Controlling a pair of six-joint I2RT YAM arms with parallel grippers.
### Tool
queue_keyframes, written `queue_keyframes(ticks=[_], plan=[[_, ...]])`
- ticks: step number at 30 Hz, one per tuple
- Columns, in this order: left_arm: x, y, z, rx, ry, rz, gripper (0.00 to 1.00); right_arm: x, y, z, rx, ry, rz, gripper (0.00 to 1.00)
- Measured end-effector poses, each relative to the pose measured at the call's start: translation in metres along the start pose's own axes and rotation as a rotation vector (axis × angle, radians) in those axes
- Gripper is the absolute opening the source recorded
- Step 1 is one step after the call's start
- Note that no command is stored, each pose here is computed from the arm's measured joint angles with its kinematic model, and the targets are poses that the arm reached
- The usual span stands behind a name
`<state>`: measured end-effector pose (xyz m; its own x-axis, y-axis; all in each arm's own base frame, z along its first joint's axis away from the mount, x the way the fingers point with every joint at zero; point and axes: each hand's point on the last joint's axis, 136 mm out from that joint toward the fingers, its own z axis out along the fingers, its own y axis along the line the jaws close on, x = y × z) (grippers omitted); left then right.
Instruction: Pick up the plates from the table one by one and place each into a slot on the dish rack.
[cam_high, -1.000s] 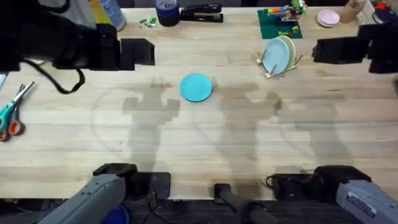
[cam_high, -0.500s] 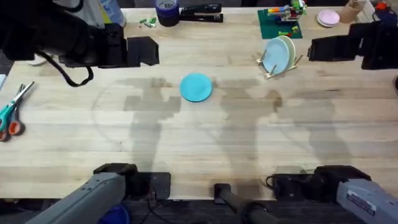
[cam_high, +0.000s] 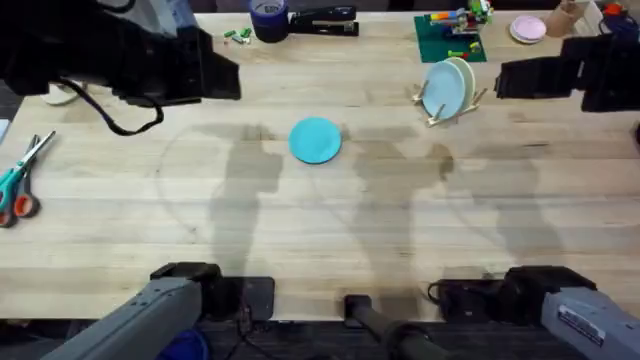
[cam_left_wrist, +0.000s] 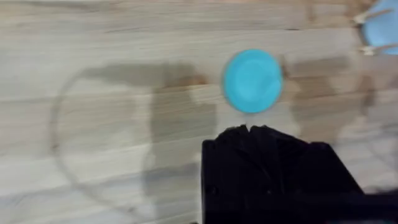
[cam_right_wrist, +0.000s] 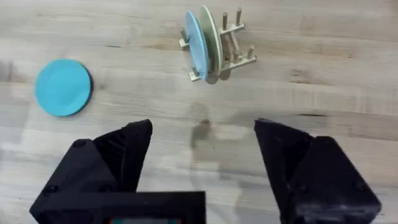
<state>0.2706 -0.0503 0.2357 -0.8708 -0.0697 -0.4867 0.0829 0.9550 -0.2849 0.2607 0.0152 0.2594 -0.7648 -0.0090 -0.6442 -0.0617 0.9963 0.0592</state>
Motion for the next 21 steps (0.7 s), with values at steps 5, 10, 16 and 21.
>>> queue_keyframes(ticks=[5,10,16,21], plan=[[-0.003,-0.020,0.002,0.122,-0.001,0.005,0.042,0.000,0.000,0.000,0.000,0.000,0.000,0.994],[-0.017,-0.038,0.019,0.258,0.012,0.005,0.043,0.000,0.000,0.000,0.000,0.001,0.000,0.994],[-0.018,-0.048,0.041,0.370,0.006,0.013,0.042,0.003,0.000,0.000,0.000,0.012,0.001,0.994],[0.002,-0.045,0.071,0.421,0.061,-0.014,0.042,0.004,0.000,0.000,0.000,0.016,0.001,0.995]])
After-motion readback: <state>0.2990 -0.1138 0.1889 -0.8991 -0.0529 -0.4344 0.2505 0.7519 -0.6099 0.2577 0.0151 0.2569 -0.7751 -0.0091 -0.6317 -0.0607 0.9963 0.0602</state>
